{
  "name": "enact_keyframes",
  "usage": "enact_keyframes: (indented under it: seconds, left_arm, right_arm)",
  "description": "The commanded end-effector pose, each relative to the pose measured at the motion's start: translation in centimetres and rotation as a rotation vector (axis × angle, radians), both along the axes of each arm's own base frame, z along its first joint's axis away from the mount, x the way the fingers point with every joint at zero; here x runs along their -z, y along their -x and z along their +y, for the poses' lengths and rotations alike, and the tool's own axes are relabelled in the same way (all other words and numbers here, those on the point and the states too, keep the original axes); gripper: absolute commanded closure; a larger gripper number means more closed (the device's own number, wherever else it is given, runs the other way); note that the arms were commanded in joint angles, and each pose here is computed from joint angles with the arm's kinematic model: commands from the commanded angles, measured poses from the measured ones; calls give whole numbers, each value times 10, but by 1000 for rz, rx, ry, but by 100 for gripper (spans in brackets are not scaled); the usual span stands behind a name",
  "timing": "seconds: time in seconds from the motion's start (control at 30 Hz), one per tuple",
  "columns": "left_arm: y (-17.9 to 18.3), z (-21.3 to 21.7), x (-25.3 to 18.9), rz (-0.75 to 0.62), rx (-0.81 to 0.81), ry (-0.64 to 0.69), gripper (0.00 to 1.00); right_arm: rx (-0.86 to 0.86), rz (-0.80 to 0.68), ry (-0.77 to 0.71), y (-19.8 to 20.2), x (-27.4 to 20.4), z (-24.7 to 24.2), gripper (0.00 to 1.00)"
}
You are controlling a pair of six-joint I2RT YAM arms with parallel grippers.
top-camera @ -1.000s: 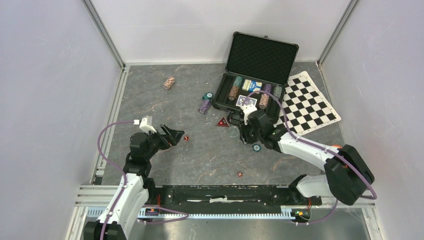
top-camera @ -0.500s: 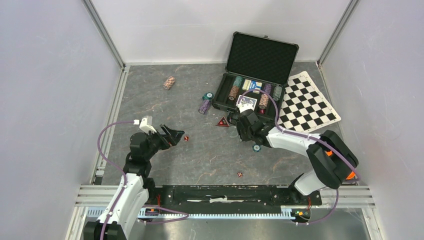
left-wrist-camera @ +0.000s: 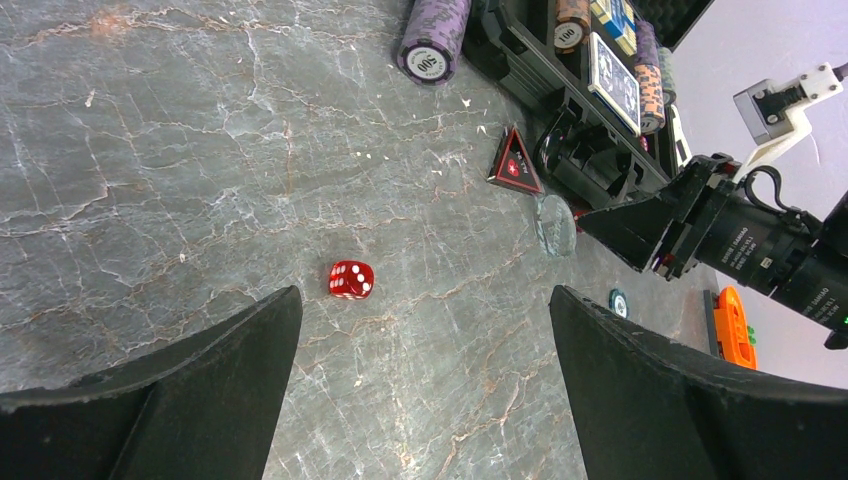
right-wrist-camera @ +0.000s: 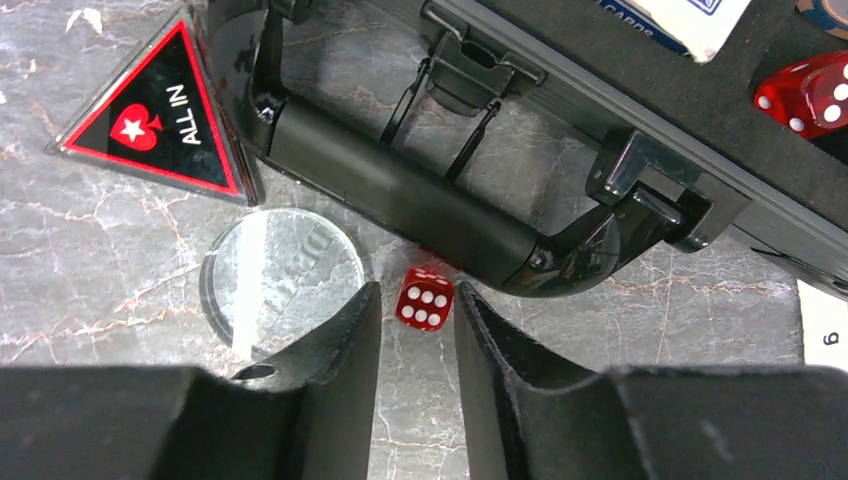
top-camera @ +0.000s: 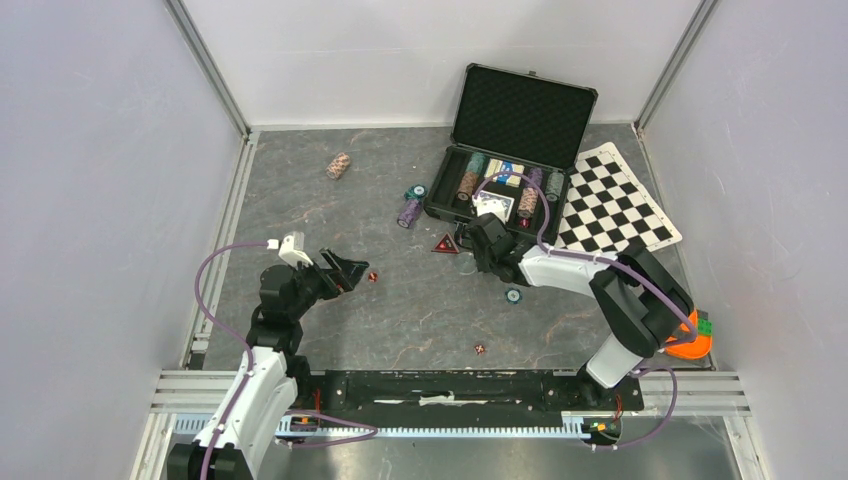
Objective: Pack up texas hold em set
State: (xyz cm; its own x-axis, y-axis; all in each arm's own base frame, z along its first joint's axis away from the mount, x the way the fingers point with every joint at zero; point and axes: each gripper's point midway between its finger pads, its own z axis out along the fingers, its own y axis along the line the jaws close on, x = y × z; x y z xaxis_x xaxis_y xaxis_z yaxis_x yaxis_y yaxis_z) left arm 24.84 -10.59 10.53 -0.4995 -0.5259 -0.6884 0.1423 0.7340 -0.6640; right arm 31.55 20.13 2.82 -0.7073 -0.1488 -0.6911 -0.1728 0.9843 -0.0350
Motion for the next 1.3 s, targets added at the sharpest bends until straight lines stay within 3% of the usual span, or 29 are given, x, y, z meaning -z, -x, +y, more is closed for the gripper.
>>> enact_keyframes:
  seconds: [0.0, 0.2, 0.63, 0.93, 1.27]
  left_arm:
    - [-3, 0, -10, -45, 8, -10, 0]
    - [-3, 0, -10, -45, 10, -10, 0]
    - [-3, -1, -10, -45, 12, -9, 0]
    - [-3, -1, -10, -44, 13, -8, 0]
    - [-3, 0, -10, -43, 9, -9, 0]
  right_arm:
    - [68, -53, 4, -19, -10, -1, 65]
    - [59, -53, 7, -16, -16, -3, 74]
    - [81, -202, -36, -38, -90, -28, 80]
    - [174, -179, -60, -78, -85, -72, 81]
    - [209, -146, -60, -96, -68, -84, 83]
